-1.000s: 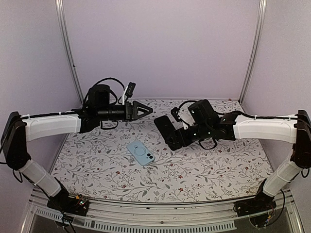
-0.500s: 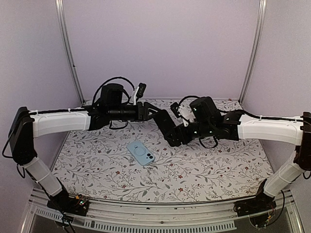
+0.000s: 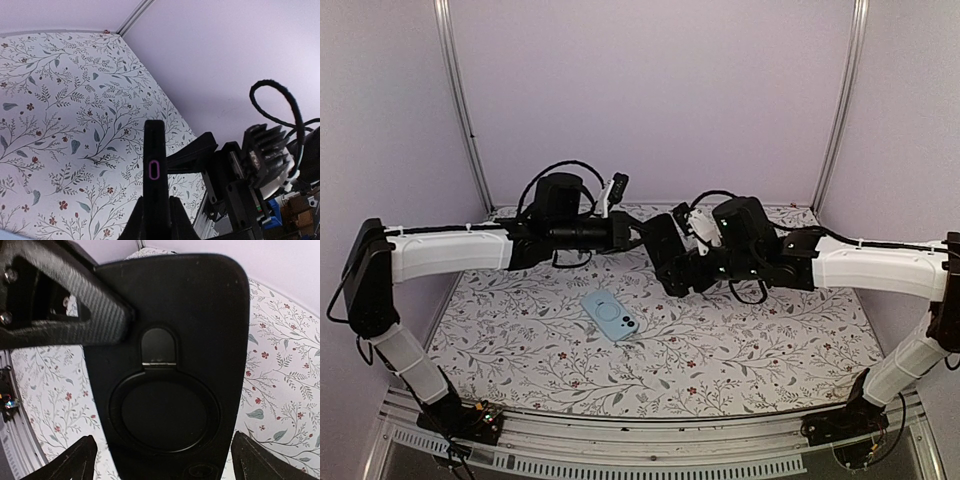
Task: Take the phone out of the phone case
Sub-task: Pass from the right arm to the left, then pass from the left arm to the right
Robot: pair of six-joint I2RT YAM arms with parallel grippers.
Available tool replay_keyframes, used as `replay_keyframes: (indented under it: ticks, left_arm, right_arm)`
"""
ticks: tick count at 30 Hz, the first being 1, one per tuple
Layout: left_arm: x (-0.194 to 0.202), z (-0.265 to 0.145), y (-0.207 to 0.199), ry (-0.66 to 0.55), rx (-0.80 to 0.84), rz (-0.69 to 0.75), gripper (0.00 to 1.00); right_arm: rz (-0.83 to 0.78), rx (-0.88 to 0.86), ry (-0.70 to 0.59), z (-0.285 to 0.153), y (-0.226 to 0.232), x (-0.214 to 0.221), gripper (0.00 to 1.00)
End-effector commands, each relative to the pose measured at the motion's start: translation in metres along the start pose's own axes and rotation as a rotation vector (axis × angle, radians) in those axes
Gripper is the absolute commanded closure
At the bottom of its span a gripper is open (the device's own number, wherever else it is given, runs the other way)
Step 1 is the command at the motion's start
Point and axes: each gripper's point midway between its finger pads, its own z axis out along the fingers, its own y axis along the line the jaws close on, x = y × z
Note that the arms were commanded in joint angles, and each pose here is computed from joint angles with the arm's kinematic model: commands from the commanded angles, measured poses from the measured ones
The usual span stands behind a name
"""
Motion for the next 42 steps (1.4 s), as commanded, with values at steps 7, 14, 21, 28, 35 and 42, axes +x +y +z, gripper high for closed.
replay_keyframes:
  ticks: [7,14,21,28,35,42]
  left_arm:
    - [-0.044,-0.036,-0.041,-0.089,0.193,0.119,1.0]
    - [-0.062,-0.064,-0.085,-0.105,0.369,0.156,1.0]
    - [-0.071,-0.091,-0.124,-0.124,0.51,0.15,1.0]
    - [-0.068,-0.101,-0.136,-0.129,0.552,0.157,1.0]
    - [-0.063,-0.102,-0.139,-0.128,0.579,0.158,1.0]
    - [-0.062,-0.1,-0.141,-0.134,0.592,0.173,1.0]
  right_arm:
    - [0.117,-0.308,-0.137,-0.068,0.002,-0.014,0.01]
    - [0.103,-0.544,-0.239,-0.11,0.024,-0.025,0.02]
    - [0.115,-0.701,-0.299,-0.127,0.045,-0.045,0.23]
    - [0.134,-0.825,-0.366,-0.142,0.058,-0.067,0.43]
    - [0.142,-0.878,-0.36,-0.144,0.064,-0.073,0.7]
    - [0.136,-0.898,-0.336,-0.141,0.067,-0.069,0.89]
